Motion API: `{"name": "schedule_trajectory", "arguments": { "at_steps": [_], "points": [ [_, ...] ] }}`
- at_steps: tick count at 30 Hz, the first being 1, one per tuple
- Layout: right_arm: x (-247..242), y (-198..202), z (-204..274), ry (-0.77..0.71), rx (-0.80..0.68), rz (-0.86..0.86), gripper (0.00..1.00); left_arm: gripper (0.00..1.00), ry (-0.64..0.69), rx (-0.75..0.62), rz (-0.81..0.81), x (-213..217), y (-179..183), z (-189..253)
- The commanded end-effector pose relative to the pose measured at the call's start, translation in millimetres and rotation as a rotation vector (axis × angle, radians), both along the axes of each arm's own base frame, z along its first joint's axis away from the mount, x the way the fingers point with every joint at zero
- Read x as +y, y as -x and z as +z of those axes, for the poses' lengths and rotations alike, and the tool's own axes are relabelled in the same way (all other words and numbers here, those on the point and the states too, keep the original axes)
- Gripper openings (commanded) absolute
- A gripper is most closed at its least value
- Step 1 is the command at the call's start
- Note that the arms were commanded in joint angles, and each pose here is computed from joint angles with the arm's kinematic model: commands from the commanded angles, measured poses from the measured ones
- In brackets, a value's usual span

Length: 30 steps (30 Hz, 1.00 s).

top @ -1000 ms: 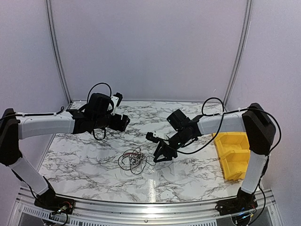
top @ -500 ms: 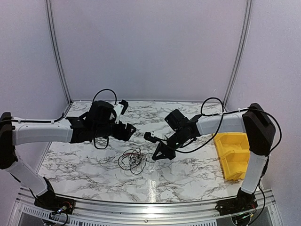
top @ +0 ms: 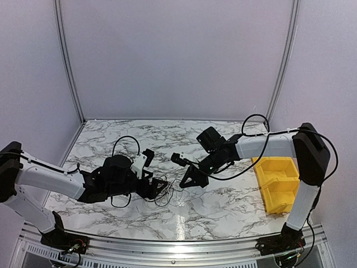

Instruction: Untangle the cables

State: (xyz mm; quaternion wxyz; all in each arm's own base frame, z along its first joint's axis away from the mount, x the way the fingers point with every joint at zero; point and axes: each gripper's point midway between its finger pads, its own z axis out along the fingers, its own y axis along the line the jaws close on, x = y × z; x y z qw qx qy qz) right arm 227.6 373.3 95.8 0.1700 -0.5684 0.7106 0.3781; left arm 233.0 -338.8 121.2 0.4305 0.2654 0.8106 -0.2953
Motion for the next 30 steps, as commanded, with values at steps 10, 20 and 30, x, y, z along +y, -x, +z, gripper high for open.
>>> {"name": "schedule_trajectory", "arguments": {
  "at_steps": [10, 20, 30],
  "points": [
    [6.0, -1.4, 24.1, -0.059, -0.01, 0.006, 0.0, 0.85, 0.056, -0.042, 0.214, -33.9, -49.0, -32.5],
    [-3.7, -10.9, 88.6, -0.097, -0.132, 0.017, 0.0, 0.8, -0.035, -0.009, 0.386, -19.7, -69.8, -86.2],
    [-42.5, -53.7, 303.1, -0.366, -0.495, -0.048, 0.0, 0.75, -0.108, 0.054, 0.428, -0.9, -62.1, -129.2]
  ]
}}
